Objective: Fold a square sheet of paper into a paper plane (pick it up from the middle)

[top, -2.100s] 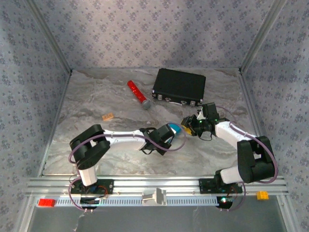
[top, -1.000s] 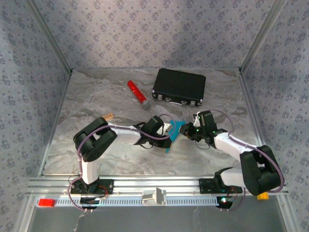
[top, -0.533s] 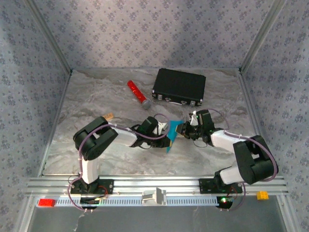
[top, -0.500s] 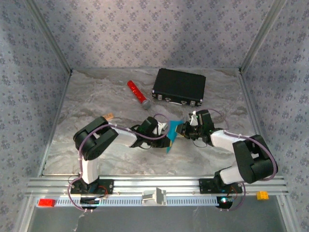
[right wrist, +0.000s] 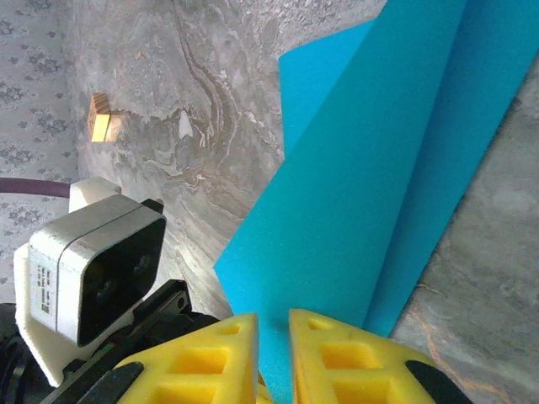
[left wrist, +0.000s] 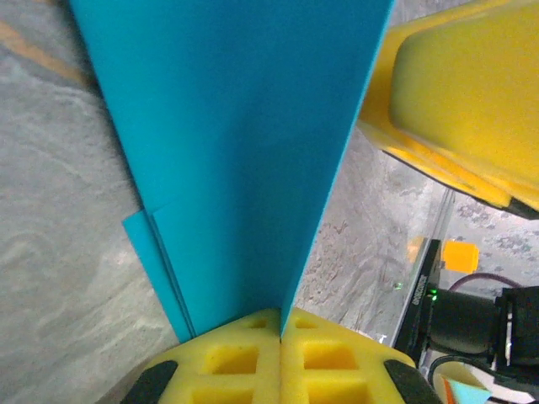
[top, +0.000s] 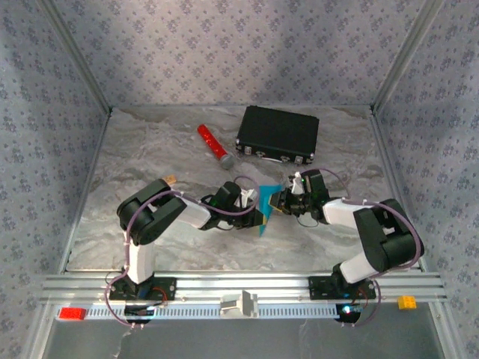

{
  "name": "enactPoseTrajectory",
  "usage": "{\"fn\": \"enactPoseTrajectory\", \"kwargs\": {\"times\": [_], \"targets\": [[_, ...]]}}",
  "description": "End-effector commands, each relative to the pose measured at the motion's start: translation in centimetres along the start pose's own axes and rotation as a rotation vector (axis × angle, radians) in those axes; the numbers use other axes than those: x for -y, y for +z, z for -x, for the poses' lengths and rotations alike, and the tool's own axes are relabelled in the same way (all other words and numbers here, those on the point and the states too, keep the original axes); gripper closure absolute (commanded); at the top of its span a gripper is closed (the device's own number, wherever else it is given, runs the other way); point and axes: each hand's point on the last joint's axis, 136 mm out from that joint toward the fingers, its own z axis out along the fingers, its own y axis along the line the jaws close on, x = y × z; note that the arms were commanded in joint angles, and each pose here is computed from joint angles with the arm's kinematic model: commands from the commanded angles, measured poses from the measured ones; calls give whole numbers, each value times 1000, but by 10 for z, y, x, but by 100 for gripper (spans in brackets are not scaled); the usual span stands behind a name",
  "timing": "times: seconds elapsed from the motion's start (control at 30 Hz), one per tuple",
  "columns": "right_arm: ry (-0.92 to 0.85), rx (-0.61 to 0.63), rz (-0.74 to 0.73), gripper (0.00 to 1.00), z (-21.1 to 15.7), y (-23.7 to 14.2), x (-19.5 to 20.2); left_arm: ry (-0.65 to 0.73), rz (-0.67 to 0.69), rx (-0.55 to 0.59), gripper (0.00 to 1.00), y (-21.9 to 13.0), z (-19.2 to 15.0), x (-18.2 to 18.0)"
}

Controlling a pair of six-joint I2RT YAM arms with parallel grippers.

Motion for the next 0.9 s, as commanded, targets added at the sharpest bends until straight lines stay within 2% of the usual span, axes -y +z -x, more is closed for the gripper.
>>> {"fn": "enactPoseTrajectory", "kwargs": {"times": [0.0,0.87], "targets": [[-54,2,48,82,8,4,-16,-28,-18,4,100,0,0,-2],[-31,-31,39,85,12,20,-5,-142,7,34,100,-4,0,-20]]}}
